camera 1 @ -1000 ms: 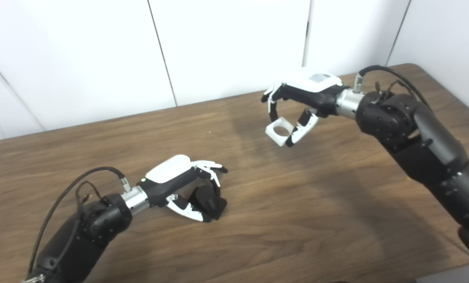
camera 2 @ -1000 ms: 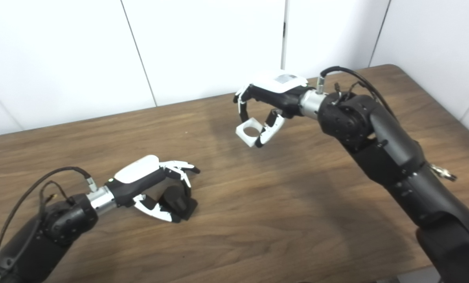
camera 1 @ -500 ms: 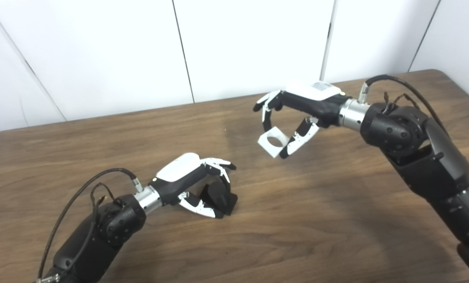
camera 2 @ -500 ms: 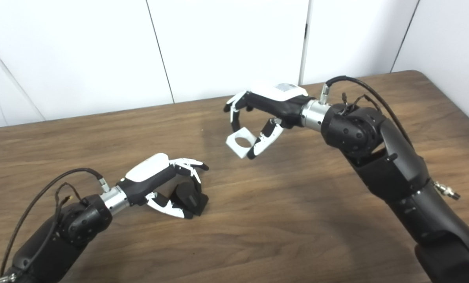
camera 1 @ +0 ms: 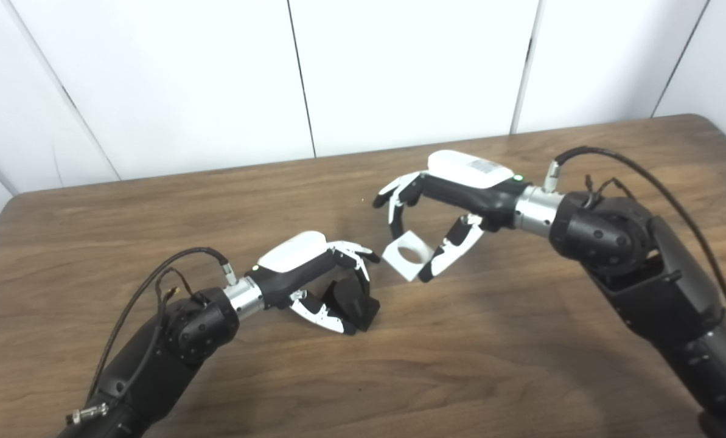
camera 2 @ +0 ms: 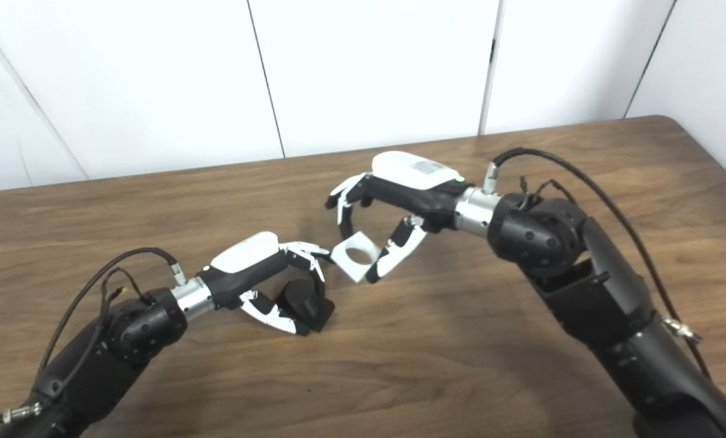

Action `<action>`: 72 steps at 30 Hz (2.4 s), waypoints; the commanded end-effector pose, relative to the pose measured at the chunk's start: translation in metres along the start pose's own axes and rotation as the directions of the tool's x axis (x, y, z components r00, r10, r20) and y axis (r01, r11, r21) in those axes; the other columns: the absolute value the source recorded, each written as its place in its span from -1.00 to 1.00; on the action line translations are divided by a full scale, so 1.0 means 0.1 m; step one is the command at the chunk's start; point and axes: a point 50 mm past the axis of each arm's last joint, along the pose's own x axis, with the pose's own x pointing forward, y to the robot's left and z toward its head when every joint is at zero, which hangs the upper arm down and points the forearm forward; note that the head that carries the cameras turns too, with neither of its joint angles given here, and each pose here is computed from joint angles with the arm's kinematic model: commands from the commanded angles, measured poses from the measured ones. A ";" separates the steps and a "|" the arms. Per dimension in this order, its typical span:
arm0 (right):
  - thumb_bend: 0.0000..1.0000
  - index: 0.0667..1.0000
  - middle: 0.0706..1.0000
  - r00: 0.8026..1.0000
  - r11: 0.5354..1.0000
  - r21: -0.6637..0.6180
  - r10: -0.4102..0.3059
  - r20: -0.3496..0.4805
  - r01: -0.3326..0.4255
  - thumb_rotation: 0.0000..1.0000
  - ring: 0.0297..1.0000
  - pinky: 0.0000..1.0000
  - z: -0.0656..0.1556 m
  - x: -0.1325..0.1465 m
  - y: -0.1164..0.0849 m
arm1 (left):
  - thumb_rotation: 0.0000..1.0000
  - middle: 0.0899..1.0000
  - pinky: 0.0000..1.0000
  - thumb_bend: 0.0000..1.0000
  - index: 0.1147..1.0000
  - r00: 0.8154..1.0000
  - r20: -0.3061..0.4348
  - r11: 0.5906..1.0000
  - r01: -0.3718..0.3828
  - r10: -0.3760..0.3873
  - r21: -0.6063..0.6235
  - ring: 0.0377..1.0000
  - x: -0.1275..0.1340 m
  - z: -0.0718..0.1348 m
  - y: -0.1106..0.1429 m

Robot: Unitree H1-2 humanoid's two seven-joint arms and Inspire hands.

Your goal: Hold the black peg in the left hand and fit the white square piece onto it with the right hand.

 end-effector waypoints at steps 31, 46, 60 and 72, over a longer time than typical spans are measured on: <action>0.03 -0.11 0.60 0.991 1.000 -0.002 0.000 0.134 0.001 -0.72 0.62 0.35 0.35 0.54 0.07 | -0.86 0.67 0.53 0.04 -0.16 0.943 -0.165 0.957 0.282 -0.290 -0.073 0.73 -0.10 -0.20 -0.70; 0.03 -0.11 0.58 0.994 1.000 0.012 -0.005 0.111 0.003 -0.72 0.62 0.34 0.24 0.55 0.09 | -0.86 0.68 0.63 0.04 -0.16 0.938 -0.168 0.952 0.293 -0.304 -0.086 0.77 -0.11 -0.19 -0.71; 0.02 -0.11 0.59 0.995 1.000 -0.011 0.016 0.094 -0.015 -0.72 0.62 0.37 0.16 0.52 0.10 | -0.86 0.67 0.56 0.04 -0.16 0.942 -0.158 0.954 0.287 -0.297 -0.081 0.73 -0.11 -0.17 -0.68; 0.03 -0.11 0.59 0.996 0.999 -0.013 0.030 0.081 -0.029 -0.72 0.62 0.38 0.13 0.51 0.12 | -0.86 0.67 0.54 0.05 -0.16 0.943 -0.156 0.955 0.281 -0.292 -0.089 0.73 -0.10 -0.15 -0.67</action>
